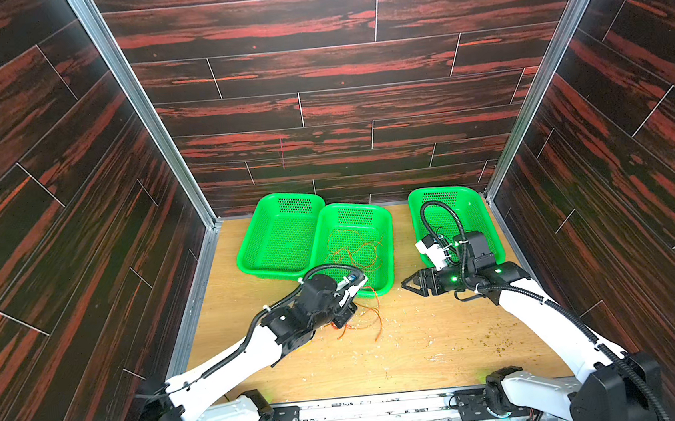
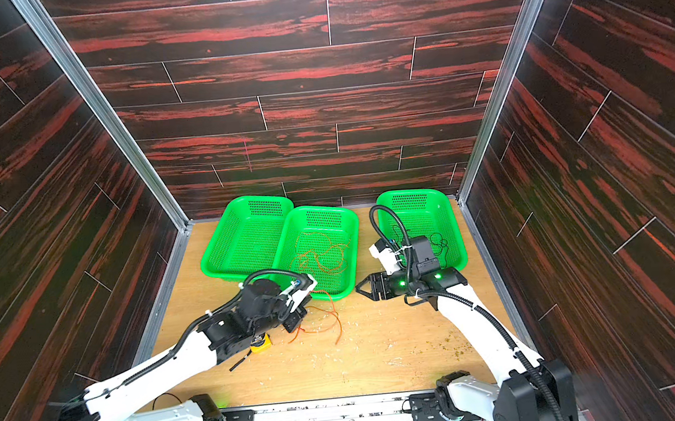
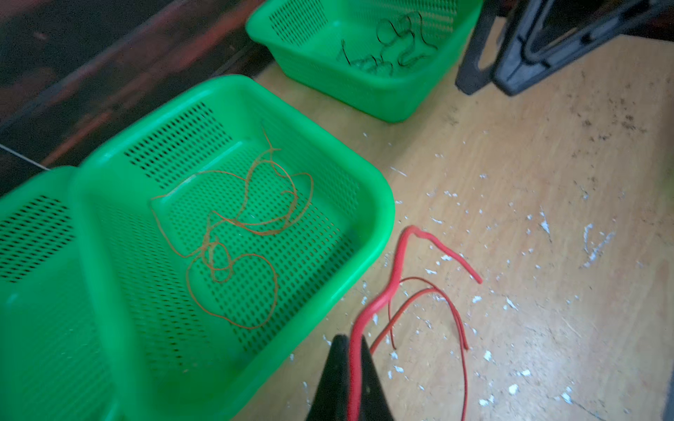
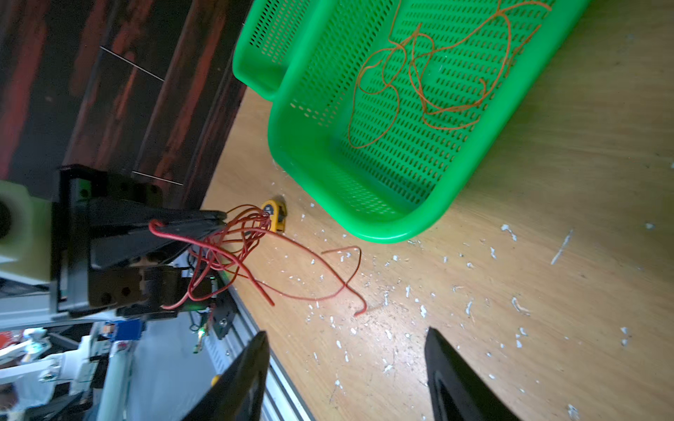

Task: Untangle and sort cables by color
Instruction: Untie the cable.

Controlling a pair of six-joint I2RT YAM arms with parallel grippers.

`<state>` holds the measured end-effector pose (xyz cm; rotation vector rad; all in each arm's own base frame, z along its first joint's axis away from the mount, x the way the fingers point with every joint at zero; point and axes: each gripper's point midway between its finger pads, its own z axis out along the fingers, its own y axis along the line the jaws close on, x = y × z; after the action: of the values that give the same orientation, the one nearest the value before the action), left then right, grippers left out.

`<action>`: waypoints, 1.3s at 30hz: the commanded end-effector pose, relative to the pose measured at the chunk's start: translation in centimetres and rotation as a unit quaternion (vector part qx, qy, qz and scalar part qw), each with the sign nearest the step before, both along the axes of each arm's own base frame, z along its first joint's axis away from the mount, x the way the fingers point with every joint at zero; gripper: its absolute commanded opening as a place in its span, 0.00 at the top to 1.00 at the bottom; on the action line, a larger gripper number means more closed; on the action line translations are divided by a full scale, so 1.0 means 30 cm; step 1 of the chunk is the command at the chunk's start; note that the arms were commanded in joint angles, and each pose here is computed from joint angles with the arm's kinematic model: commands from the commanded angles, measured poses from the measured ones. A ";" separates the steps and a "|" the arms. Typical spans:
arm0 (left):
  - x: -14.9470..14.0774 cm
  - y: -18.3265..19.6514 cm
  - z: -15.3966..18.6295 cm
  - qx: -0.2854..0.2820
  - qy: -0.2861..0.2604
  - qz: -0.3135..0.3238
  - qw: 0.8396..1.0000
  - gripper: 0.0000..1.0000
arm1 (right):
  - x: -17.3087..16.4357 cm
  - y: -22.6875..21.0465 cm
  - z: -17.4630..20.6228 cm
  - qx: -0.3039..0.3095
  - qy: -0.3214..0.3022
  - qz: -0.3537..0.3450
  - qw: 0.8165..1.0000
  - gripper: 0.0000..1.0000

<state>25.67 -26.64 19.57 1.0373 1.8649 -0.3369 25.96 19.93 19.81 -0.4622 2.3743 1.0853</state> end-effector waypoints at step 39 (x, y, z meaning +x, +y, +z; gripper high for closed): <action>0.041 -0.074 0.402 -0.214 -0.088 0.010 0.973 1.00 | -0.221 0.244 0.129 0.047 -0.373 0.194 0.906 0.46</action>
<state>27.26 -28.21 29.53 0.7298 1.5920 -0.5306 17.92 25.83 21.48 -1.0487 1.8017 1.1114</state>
